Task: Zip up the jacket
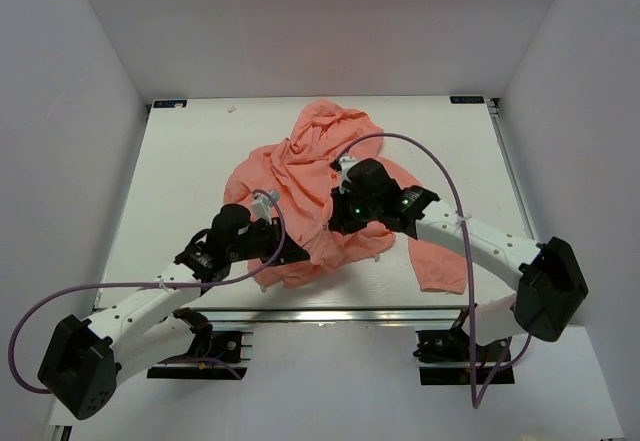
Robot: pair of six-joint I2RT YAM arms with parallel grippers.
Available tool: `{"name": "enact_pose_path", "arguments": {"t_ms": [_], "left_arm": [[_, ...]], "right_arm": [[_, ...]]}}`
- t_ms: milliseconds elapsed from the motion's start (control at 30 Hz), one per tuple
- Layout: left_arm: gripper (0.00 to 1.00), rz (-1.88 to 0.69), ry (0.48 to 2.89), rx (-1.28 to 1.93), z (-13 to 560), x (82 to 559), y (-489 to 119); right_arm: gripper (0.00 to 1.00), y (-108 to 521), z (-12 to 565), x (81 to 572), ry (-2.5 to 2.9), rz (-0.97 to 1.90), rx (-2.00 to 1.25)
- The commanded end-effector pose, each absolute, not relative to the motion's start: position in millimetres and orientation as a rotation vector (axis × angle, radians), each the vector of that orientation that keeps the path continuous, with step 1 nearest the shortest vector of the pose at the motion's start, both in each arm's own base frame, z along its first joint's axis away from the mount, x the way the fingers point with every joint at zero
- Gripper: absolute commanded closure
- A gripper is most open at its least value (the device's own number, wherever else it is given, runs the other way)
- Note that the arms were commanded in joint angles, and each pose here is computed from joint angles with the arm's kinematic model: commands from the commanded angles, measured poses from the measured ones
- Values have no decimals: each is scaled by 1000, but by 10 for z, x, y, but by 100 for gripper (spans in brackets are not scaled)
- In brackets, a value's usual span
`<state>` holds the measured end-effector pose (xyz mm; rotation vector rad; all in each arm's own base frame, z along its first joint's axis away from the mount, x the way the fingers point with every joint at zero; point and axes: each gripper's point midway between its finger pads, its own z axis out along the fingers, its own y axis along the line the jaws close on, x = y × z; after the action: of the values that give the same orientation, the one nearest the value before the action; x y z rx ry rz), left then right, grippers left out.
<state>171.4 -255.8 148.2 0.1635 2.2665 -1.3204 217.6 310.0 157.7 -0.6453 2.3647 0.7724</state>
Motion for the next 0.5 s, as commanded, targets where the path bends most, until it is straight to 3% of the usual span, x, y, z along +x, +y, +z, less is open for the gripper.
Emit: {"name": "enact_pose_path", "arguments": {"t_ms": [0, 267, 467], "left_arm": [[100, -1280, 2393, 176, 1240, 1532, -2462], [100, -1261, 2569, 96, 907, 1225, -2294], [100, -1246, 2657, 26, 713, 1072, -2206]], "right_arm": [[100, 3009, 1693, 2621, 2303, 610, -575], [100, 2912, 2011, 3816, 2203, 437, -388], [100, 2643, 1882, 4838, 2193, 316, -302]]}}
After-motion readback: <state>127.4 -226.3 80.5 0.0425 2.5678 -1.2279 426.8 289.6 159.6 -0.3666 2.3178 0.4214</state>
